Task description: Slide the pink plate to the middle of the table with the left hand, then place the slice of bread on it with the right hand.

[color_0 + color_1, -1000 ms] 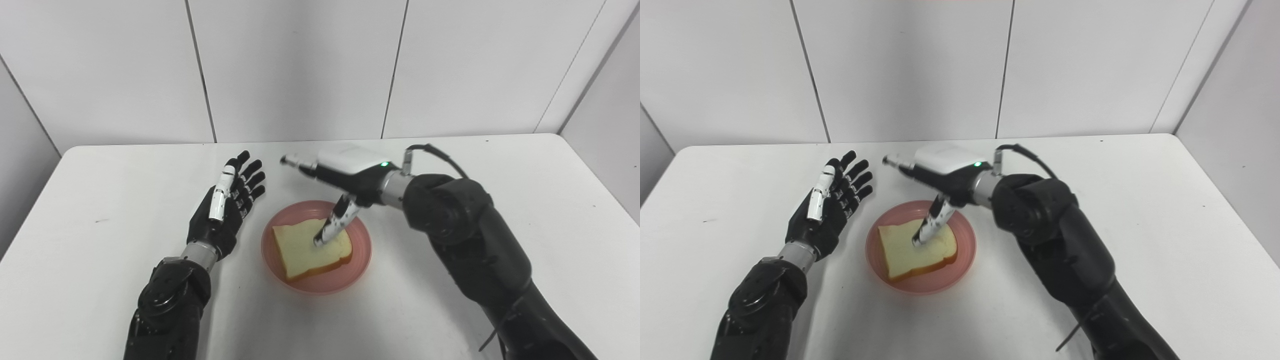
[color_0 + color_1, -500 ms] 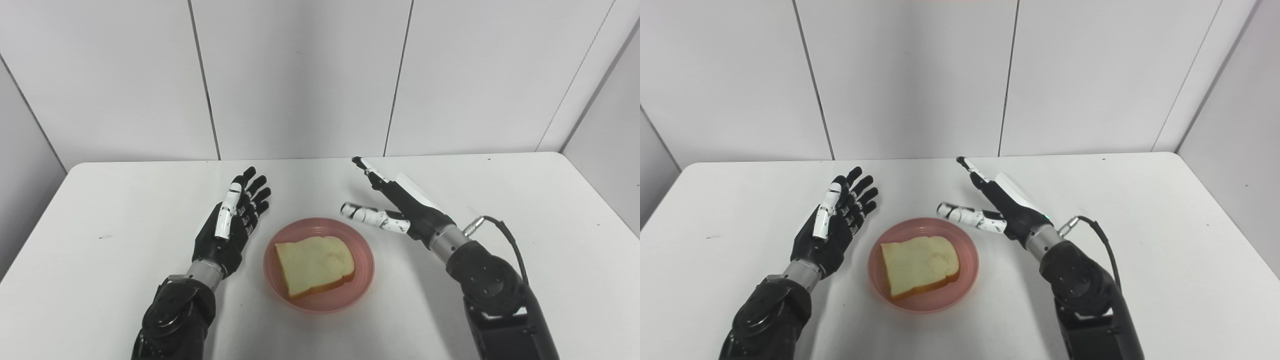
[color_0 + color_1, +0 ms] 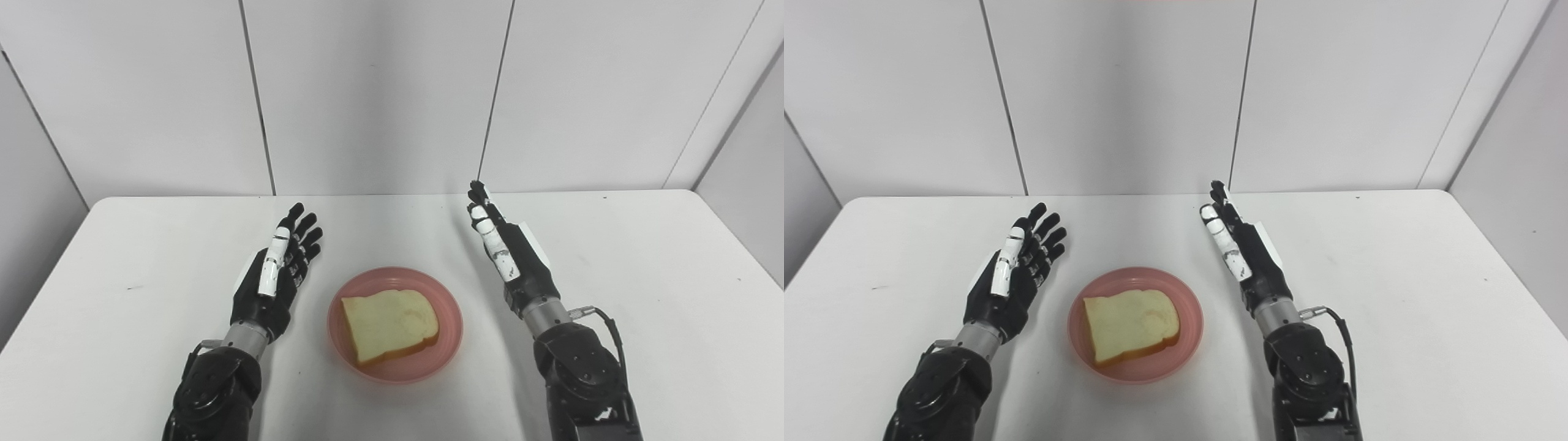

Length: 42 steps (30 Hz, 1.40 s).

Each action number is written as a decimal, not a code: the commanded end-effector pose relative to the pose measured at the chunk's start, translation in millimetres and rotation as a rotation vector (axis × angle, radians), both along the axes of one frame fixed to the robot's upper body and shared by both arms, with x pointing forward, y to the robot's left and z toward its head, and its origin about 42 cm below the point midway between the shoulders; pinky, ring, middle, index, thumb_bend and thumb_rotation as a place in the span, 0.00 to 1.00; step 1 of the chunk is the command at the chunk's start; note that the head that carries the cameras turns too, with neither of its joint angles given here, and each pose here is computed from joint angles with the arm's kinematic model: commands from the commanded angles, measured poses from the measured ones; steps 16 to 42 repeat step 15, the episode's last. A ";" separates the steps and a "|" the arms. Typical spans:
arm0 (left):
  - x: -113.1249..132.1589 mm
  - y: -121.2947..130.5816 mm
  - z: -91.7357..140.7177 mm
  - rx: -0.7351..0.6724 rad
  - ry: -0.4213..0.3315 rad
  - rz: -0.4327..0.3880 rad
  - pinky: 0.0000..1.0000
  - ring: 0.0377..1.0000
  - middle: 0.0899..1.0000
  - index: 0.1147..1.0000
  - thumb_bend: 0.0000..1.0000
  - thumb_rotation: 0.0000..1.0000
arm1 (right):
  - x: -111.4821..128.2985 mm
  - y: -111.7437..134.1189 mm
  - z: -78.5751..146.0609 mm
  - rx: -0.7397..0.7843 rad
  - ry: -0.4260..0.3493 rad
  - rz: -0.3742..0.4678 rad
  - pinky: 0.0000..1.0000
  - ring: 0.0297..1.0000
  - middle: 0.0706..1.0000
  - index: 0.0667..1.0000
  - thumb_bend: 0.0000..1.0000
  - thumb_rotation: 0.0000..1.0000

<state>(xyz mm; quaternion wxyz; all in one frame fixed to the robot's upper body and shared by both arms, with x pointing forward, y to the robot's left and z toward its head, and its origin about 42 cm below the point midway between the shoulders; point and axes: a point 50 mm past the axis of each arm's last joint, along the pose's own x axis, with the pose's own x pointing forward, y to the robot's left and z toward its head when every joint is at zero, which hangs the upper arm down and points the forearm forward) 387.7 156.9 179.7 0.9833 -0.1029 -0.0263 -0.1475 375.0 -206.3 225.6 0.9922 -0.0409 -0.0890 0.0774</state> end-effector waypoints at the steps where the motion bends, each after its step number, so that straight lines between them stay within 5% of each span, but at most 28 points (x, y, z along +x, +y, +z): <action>1: 3.2 -1.6 13.7 0.003 -0.088 0.011 0.99 0.97 0.98 0.98 0.43 1.00 | 1.1 4.8 12.3 0.073 -0.027 0.003 1.00 1.00 1.00 1.00 0.72 1.00; 15: 0.9 -4.0 13.1 0.011 -0.122 0.035 0.98 0.96 0.96 0.96 0.43 1.00 | -4.9 10.1 10.9 0.130 0.012 -0.020 1.00 1.00 1.00 1.00 0.57 1.00; 42: 0.9 -4.0 13.1 0.011 -0.122 0.035 0.98 0.96 0.96 0.96 0.43 1.00 | -4.9 10.1 10.9 0.130 0.012 -0.020 1.00 1.00 1.00 1.00 0.57 1.00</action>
